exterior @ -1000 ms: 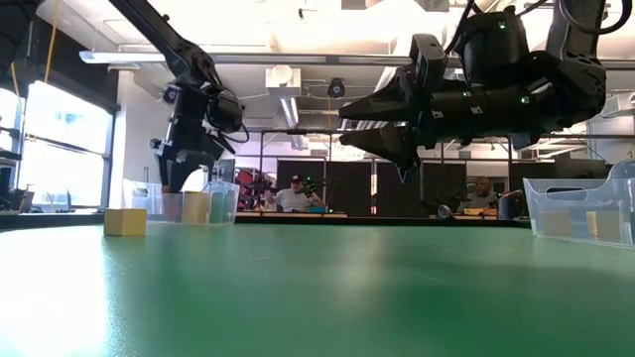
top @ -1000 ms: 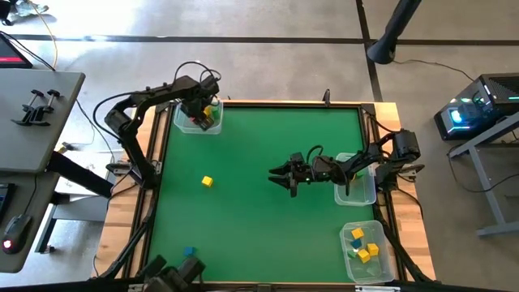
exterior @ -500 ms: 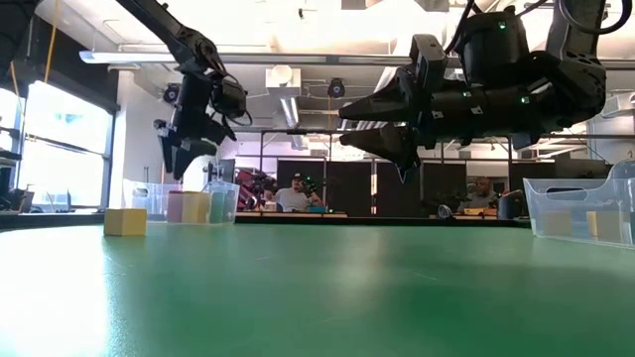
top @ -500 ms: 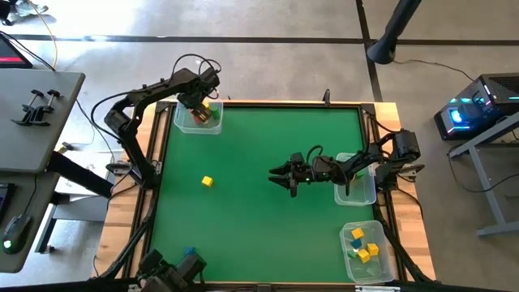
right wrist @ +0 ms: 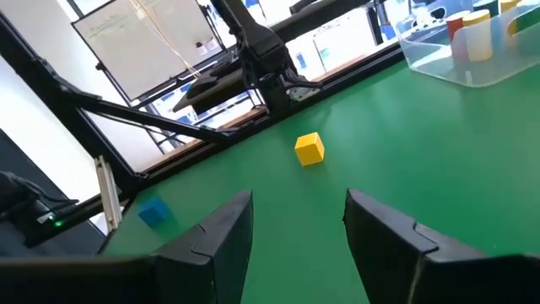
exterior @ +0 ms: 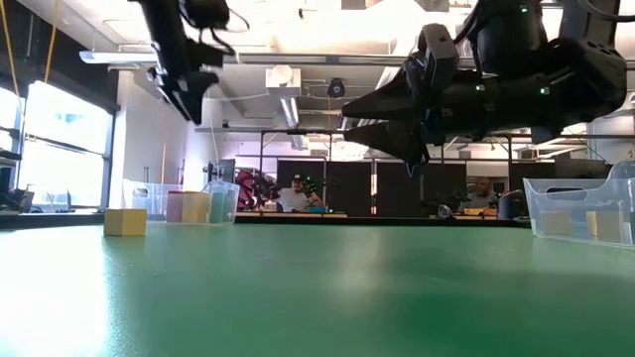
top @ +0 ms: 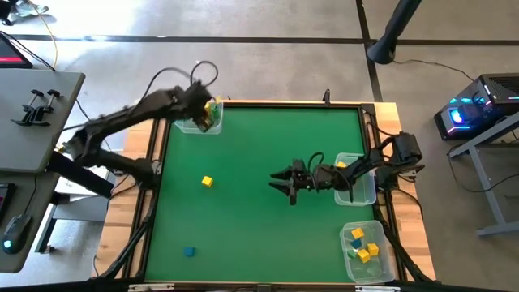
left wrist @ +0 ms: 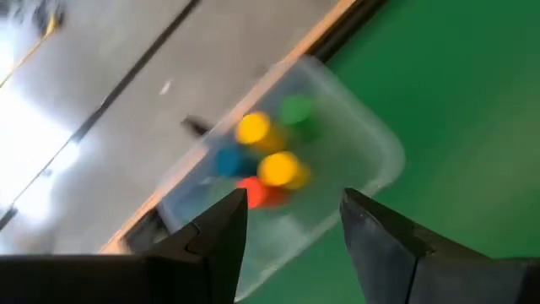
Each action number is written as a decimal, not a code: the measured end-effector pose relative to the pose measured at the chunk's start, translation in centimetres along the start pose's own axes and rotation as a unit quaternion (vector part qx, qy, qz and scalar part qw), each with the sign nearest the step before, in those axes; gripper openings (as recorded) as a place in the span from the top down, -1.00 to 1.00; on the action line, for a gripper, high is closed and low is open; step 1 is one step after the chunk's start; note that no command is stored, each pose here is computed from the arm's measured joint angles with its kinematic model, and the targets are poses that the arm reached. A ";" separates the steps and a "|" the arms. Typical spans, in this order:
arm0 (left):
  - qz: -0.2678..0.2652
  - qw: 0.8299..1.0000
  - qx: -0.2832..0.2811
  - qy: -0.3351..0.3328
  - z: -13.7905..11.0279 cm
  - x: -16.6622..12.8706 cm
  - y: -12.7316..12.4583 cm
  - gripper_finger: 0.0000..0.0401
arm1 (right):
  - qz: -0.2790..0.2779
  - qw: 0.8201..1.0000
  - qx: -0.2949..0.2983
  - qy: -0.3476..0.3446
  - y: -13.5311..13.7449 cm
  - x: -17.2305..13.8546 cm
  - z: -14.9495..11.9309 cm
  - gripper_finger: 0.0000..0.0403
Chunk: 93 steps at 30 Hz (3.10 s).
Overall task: Sort blocks by size
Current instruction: Put the yellow cube block into the middle transparent bin
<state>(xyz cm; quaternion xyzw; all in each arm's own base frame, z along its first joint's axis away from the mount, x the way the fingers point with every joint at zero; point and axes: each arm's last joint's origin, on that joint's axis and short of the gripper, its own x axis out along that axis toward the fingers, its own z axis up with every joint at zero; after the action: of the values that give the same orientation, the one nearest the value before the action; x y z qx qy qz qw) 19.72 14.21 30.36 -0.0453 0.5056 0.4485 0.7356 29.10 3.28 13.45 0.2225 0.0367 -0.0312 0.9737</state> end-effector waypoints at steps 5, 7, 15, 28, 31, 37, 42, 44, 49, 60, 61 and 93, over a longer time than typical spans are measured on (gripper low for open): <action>-0.072 0.993 0.000 -0.098 -4.0 -2.7 -3.7 0.12 | 0.002 1.000 -0.013 0.001 0.5 -0.1 -0.3 0.11; -0.103 0.986 -0.009 -0.132 -5.8 -3.4 -5.2 0.12 | 0.003 1.000 -0.014 0.001 0.6 -0.1 -0.3 0.11; -0.175 0.964 -0.027 -0.197 -11.6 -5.6 -11.4 0.20 | 0.002 1.000 -0.018 0.000 0.5 -0.1 -0.3 0.11; -0.271 0.954 0.049 -0.117 -16.3 -6.7 -17.9 0.27 | 0.003 1.000 -0.018 -0.002 0.5 -0.1 -0.2 0.11; -0.267 0.958 0.039 -0.095 -16.6 -6.1 -18.9 0.27 | 0.003 1.000 -0.019 -0.002 0.6 -0.1 -0.2 0.11; -0.278 0.960 0.034 0.005 -17.6 -5.2 -19.6 0.20 | 0.004 1.000 -0.022 0.003 0.5 -0.1 -0.3 0.11; -0.255 0.966 0.020 0.032 -18.7 -5.2 -19.4 0.05 | 0.003 1.000 -0.024 0.005 0.5 -0.1 -0.3 0.11; -0.234 0.972 -0.006 0.036 -19.0 -4.9 -19.1 -0.02 | 0.003 1.000 -0.024 0.006 0.5 -0.1 -0.3 0.11; -0.181 0.980 -0.072 0.035 -20.4 -2.8 -18.2 -0.19 | 0.002 1.000 -0.025 0.007 0.5 -0.1 -0.4 0.11; -0.178 0.964 -0.189 -0.050 -21.6 0.0 -18.2 -0.37 | 0.002 1.000 -0.024 0.007 0.5 -0.1 -0.4 0.11; -0.172 0.964 -0.192 -0.059 -21.6 0.2 -18.2 -0.37 | 0.002 1.000 -0.025 0.007 0.5 -0.1 -0.4 0.11; -0.204 0.973 -0.045 -0.101 -20.3 0.3 -21.9 0.46 | 0.004 0.999 -0.031 0.006 0.6 -0.1 -0.4 0.11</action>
<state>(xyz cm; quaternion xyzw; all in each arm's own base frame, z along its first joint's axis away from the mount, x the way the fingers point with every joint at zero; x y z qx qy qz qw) 20.93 -9.17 11.80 -0.1346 0.3885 0.3137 0.8559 29.01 3.95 13.38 0.1927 0.0423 -0.0246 0.9800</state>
